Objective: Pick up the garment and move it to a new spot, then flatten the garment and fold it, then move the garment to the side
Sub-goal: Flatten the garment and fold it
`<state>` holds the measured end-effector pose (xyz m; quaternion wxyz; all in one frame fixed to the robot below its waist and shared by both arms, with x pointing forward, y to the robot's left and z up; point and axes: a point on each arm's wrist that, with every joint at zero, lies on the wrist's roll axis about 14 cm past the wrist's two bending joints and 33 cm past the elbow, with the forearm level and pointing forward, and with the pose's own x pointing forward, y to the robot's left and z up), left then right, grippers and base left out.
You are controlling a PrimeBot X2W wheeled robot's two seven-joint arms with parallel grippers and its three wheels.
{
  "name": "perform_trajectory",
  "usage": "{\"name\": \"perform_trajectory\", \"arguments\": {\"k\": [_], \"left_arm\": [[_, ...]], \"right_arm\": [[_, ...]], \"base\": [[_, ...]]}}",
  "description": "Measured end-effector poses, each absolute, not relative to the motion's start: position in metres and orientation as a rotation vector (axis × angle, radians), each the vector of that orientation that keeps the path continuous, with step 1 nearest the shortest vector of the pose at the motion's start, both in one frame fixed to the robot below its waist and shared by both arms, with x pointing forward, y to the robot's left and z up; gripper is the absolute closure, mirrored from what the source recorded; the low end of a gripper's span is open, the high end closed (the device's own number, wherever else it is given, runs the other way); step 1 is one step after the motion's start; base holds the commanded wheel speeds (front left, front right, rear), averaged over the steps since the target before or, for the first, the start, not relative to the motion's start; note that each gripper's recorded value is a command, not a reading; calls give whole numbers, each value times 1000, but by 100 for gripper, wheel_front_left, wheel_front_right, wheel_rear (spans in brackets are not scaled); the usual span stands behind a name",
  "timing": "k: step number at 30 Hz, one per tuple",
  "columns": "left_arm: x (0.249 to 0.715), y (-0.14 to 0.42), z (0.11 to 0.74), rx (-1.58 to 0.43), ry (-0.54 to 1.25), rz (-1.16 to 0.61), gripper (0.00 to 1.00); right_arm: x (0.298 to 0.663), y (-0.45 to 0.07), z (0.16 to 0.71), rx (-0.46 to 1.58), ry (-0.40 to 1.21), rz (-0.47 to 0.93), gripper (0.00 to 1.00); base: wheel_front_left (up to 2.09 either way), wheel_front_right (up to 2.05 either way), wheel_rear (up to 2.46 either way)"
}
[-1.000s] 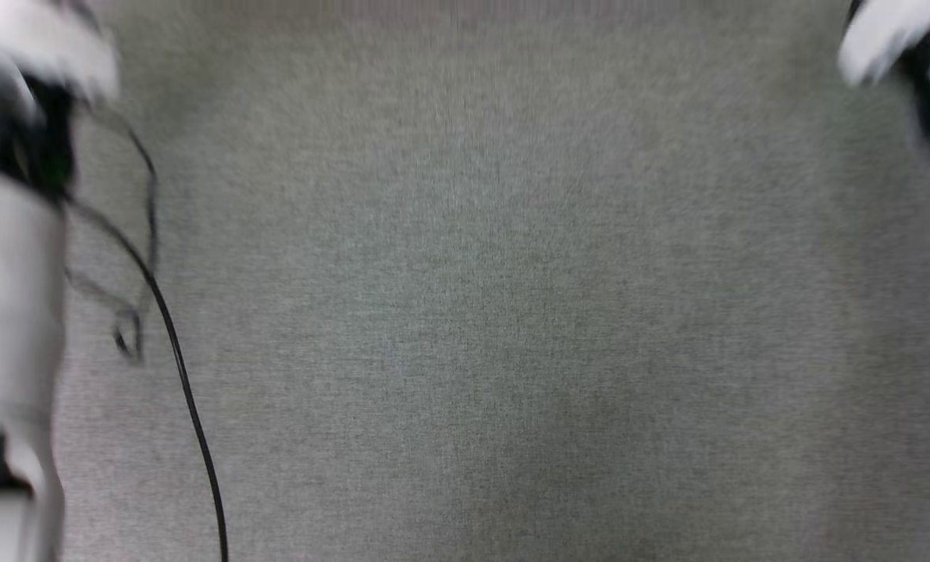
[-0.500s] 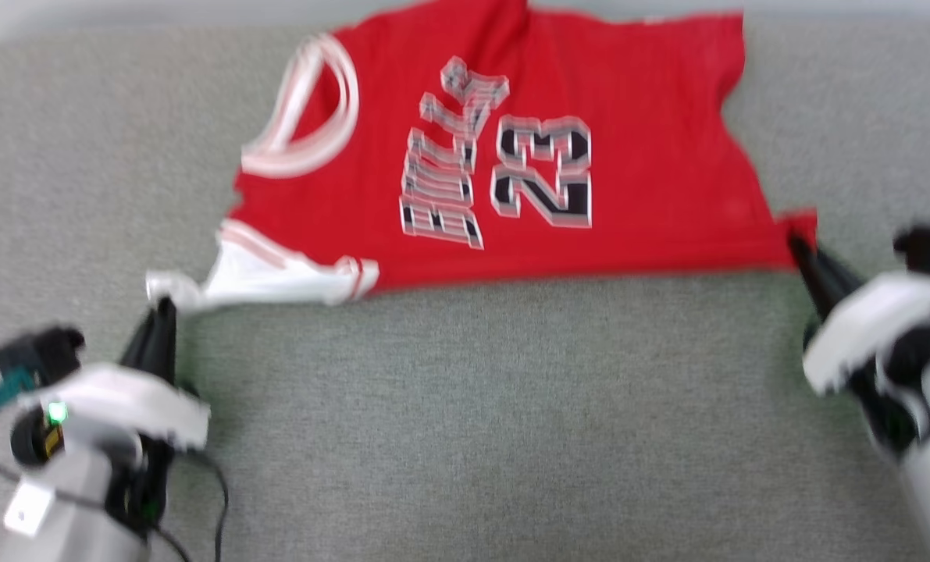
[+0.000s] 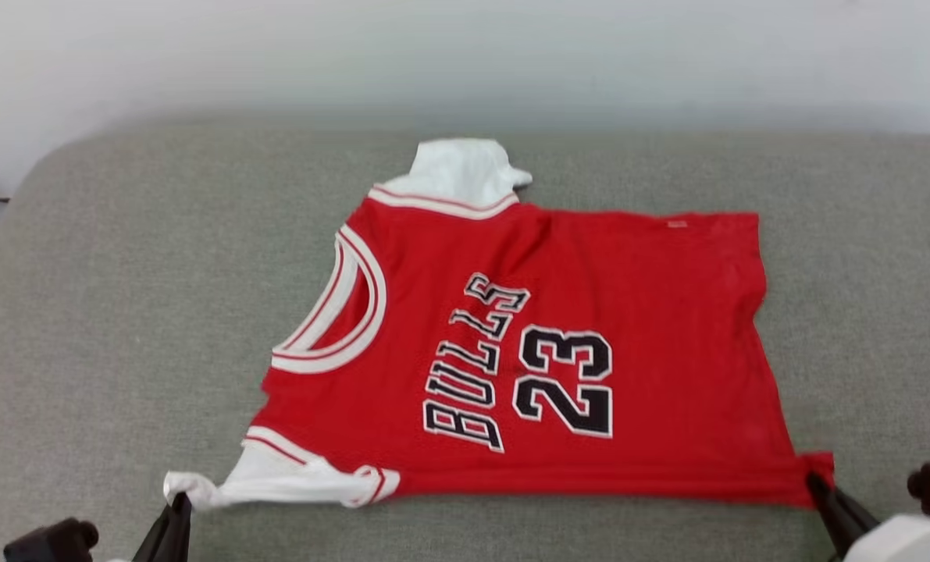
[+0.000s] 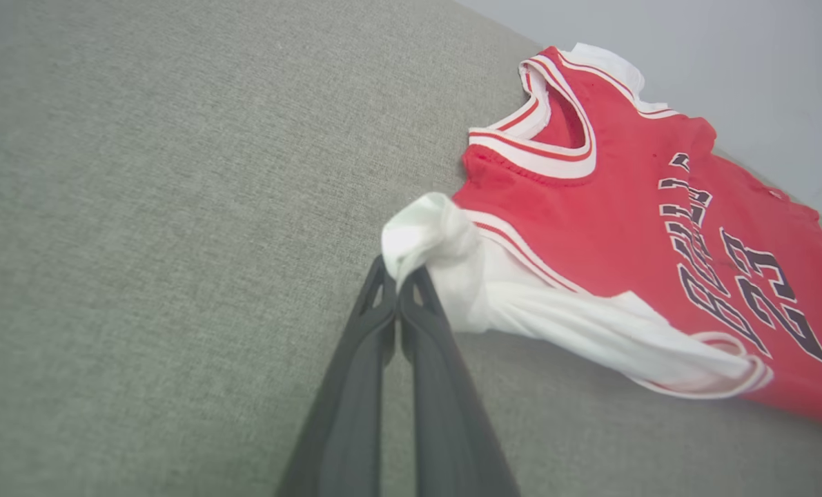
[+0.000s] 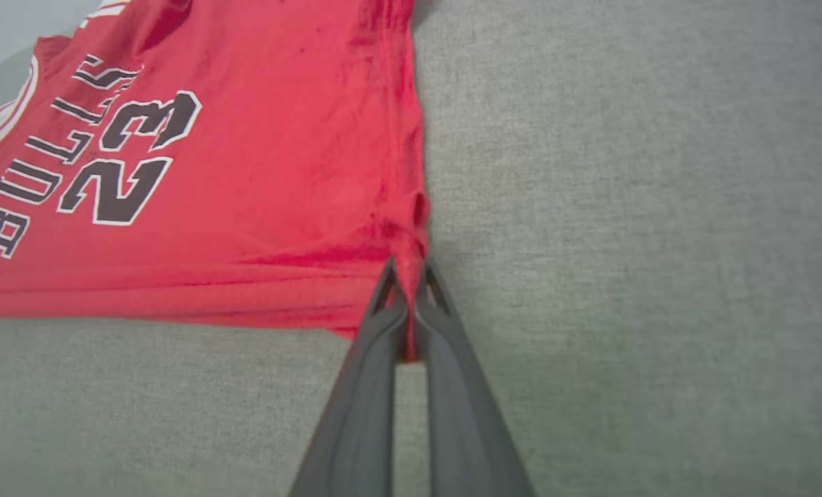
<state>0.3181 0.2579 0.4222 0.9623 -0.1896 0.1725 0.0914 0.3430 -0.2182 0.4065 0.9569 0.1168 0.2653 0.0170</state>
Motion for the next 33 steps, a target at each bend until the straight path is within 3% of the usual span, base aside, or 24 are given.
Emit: {"name": "perform_trajectory", "arguments": {"k": [6,12,21,33], "left_arm": [[293,255,436,-392,359,181,100],[312,242,458,-389,301,117,100],[371,219,462,-353,284,-2,100],[424,211,426,-350,346,-31,100]], "right_arm": [[316,-213,420,226,571,16,100],[321,-210,430,207,569,15,100],[354,-206,428,179,563,35,100],[403,-190,395,164,603,107,100]], "base": [[0,0,0],[0,0,0],[0,0,0],[0,0,0]]}}
